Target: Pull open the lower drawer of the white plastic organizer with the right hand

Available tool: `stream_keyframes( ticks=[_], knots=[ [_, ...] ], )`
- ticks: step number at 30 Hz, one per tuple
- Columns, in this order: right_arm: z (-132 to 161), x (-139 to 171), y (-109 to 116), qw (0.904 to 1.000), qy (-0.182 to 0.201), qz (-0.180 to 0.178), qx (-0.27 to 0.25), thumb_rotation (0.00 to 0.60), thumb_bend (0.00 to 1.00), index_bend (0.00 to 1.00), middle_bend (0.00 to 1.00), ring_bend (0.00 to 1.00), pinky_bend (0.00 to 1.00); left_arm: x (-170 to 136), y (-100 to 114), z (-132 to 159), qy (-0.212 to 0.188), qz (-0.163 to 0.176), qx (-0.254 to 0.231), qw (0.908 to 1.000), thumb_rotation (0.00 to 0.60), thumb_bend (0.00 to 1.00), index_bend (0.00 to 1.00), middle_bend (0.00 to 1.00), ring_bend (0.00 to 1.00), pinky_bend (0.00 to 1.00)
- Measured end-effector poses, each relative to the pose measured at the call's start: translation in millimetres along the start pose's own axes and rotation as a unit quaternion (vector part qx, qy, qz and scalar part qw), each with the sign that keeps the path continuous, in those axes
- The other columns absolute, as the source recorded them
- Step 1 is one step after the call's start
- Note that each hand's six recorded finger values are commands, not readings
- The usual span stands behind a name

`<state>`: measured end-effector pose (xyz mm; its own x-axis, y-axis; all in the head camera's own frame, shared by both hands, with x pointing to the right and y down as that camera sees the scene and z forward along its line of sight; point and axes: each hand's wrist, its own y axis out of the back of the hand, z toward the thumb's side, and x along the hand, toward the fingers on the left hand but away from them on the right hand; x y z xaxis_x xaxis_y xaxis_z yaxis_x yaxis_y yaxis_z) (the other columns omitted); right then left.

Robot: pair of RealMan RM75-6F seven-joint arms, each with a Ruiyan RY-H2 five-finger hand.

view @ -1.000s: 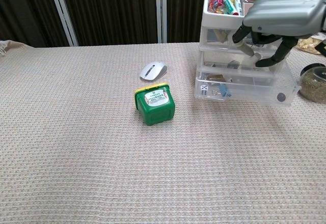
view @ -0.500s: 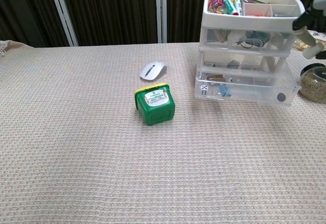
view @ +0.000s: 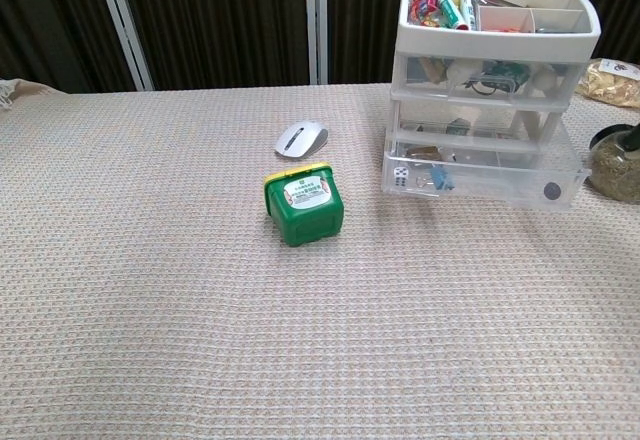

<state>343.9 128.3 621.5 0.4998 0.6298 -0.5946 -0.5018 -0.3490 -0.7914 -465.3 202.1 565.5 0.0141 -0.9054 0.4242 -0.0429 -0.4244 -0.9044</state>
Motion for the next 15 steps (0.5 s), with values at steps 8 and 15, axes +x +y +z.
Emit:
stream_keyframes(
  ticks=[8,15],
  knots=[
    [2.8,4.1,-39.2,0.9972,-0.011,0.074,-0.008,0.6,0.38,0.73,1.0,1.0,0.66,-0.1,0.0,0.0,0.0,0.0,0.0,1.0,0.6,0.31,0.07,0.0,0.0,0.0],
    [8.0,2.4,-59.0,0.9941,-0.014,0.106,-0.015,0.6,0.38,0.72,1.0,1.0,0.66,0.0,-0.1,0.0,0.0,0.0,0.0,1.0,0.6,0.31,0.07,0.0,0.0,0.0]
  ],
)
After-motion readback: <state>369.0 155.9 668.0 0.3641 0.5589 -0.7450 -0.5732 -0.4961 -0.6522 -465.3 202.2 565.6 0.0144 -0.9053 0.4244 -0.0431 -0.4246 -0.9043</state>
